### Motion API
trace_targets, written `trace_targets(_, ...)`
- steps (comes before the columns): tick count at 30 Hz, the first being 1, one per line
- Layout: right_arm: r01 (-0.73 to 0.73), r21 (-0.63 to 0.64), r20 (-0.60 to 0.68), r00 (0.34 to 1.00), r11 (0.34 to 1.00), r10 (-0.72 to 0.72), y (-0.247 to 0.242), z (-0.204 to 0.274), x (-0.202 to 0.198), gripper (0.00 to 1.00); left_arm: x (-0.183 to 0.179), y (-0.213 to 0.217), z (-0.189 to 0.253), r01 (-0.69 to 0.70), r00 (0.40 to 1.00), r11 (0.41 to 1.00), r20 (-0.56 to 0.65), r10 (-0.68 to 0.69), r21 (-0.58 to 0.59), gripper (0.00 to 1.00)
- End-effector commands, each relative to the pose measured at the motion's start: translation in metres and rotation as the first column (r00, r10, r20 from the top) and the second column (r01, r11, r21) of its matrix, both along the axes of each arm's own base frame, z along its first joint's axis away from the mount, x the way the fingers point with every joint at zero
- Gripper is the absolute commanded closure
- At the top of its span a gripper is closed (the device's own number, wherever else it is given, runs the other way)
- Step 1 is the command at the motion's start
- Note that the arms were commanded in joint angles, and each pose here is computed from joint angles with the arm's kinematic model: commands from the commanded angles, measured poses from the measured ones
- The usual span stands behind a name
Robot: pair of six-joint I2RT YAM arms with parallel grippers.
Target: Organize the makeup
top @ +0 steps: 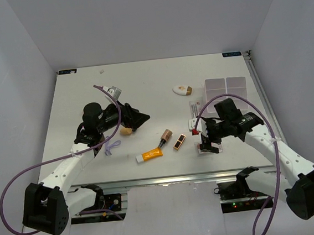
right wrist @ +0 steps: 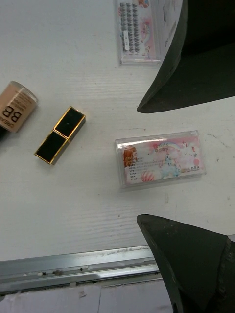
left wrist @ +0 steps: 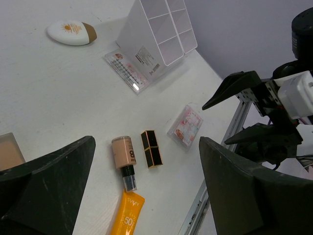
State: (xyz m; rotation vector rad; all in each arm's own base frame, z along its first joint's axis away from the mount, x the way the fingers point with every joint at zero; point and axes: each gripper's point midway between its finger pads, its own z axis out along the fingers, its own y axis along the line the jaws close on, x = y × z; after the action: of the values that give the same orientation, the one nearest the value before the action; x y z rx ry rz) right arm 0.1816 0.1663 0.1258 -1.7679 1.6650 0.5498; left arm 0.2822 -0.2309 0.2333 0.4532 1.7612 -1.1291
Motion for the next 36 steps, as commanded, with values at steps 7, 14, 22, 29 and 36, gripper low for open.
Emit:
trace_targets(7,0.023,-0.263,0.045,0.999,0.964,-0.012,-0.013,-0.061,0.017,0.1,0.002,-0.003,0.014,0.019,0.999,1.0,0.031,-0.019,0.004,0.02)
trace_targets(14,0.019,-0.327,0.028,1.0,0.945,-0.011,-0.013,-0.081,0.031,0.1,0.005,-0.002,0.012,0.005,1.0,1.0,0.031,-0.005,0.015,0.02)
trace_targets(22,-0.015,-0.339,-0.016,1.0,0.941,0.01,-0.012,-0.096,0.026,0.1,0.004,-0.002,0.012,0.006,1.0,1.0,0.029,-0.007,0.016,0.02)
trace_targets(29,-0.026,-0.365,-0.041,0.999,0.931,0.012,-0.018,-0.11,0.021,0.09,0.002,-0.004,0.012,0.025,0.999,1.0,0.022,-0.026,0.008,0.02)
trace_targets(36,-0.023,-0.367,-0.043,0.999,0.93,0.008,-0.018,-0.116,0.022,0.01,-0.003,-0.007,0.015,0.059,0.998,0.998,0.02,-0.059,-0.011,0.02)
